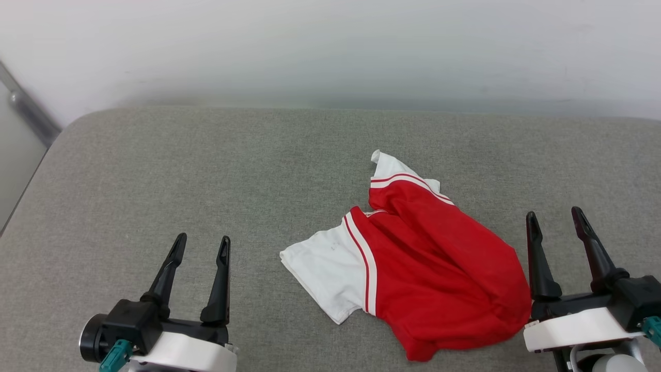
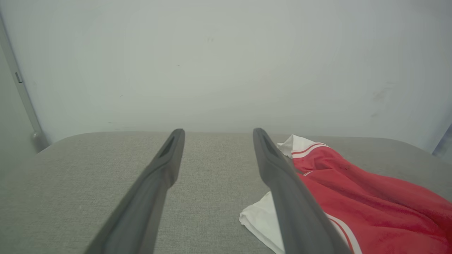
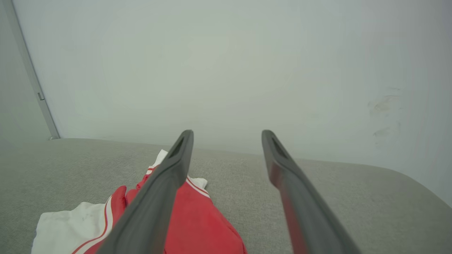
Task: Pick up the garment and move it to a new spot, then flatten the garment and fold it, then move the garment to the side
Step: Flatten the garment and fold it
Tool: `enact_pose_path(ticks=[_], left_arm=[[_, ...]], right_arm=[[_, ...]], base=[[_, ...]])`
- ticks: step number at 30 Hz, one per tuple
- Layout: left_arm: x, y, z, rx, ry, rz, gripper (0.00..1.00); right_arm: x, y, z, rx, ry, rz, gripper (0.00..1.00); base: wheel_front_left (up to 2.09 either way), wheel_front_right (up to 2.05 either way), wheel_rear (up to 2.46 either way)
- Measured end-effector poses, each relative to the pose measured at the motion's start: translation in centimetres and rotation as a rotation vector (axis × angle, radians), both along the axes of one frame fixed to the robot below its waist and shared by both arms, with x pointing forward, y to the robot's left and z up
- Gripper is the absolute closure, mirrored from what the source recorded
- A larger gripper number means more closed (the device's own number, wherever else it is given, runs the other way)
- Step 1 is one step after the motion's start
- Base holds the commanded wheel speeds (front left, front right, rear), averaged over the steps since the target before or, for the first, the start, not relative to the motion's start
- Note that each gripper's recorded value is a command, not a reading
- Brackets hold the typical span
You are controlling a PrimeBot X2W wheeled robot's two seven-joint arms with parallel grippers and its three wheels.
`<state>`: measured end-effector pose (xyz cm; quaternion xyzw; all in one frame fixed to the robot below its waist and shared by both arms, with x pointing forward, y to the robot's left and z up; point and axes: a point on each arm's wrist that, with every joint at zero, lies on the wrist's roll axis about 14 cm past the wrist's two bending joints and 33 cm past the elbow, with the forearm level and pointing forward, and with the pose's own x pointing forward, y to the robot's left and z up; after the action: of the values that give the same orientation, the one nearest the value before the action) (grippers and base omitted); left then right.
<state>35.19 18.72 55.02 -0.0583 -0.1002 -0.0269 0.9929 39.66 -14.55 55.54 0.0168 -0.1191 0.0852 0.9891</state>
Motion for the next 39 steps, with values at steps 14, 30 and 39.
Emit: enact_pose_path(ticks=[14, 30, 39], left_arm=[[1.4, -0.5, -2.1, 0.009, 0.049, -0.009, 0.0], [2.8, 2.2, -3.5, 0.015, 0.095, 0.085, 0.0], [2.0, 4.8, -4.5, 0.027, 0.14, 0.168, 0.0]], right_arm=[[3.9, 4.6, -5.2, -0.165, 0.262, 0.155, 0.0], [11.5, 7.1, -11.3, -0.479, 1.093, 0.367, 0.0], [12.5, 7.4, -18.1, -0.567, 1.326, 0.355, 0.0]], base=[[0.0, 0.0, 0.0], [0.0, 0.0, 0.0], [0.0, 0.0, 0.0]])
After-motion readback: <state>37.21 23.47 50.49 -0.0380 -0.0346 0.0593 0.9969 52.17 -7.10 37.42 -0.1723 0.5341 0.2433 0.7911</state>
